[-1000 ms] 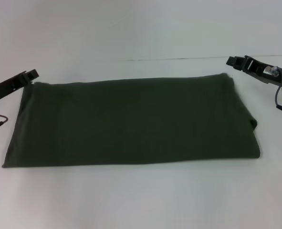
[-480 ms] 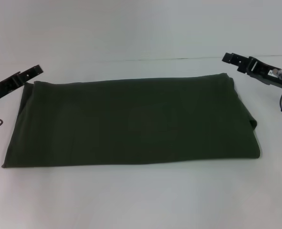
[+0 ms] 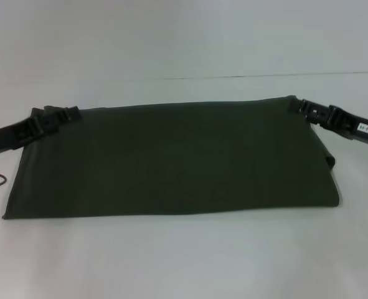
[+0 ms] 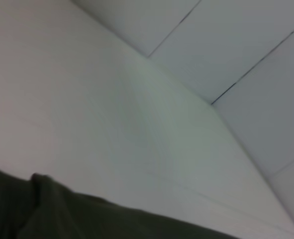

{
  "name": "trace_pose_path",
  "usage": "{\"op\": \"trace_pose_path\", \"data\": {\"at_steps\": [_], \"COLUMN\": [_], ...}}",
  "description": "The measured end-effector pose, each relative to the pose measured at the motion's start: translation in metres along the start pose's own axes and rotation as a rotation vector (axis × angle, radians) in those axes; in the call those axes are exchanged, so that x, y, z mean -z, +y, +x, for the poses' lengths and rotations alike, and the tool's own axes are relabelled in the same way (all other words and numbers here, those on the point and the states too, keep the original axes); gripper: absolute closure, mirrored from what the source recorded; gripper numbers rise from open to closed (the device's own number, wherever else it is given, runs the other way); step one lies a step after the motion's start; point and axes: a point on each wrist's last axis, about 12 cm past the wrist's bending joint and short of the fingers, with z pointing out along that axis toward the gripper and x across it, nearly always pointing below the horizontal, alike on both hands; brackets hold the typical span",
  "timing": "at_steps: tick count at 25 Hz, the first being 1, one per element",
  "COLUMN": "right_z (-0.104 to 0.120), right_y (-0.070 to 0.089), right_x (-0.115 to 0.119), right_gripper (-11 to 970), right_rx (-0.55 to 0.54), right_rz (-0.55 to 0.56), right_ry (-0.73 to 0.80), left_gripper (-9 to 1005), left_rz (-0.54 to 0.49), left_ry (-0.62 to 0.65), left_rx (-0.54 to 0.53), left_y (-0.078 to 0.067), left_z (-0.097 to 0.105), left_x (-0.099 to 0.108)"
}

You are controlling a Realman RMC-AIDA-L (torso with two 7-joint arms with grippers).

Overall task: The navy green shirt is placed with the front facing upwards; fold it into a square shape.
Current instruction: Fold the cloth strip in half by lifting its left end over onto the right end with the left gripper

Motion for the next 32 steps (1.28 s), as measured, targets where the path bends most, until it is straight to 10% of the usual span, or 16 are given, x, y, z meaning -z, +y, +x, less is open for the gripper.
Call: {"op": "trace_pose_path", "data": {"at_steps": [32], "right_z": [0.020], "right_y": [0.002], "right_x": [-0.004], "right_gripper": [101], "right_rx": [0.009], "right_rz": [-0.007], "right_ry": [0.039], "left_gripper": [137], "left_rz": [-0.268], "left_ry": [-0.016], "left_rx": [-0.046], "left_y": [0.022], "left_z": [0.011], "left_x": [-0.026]}}
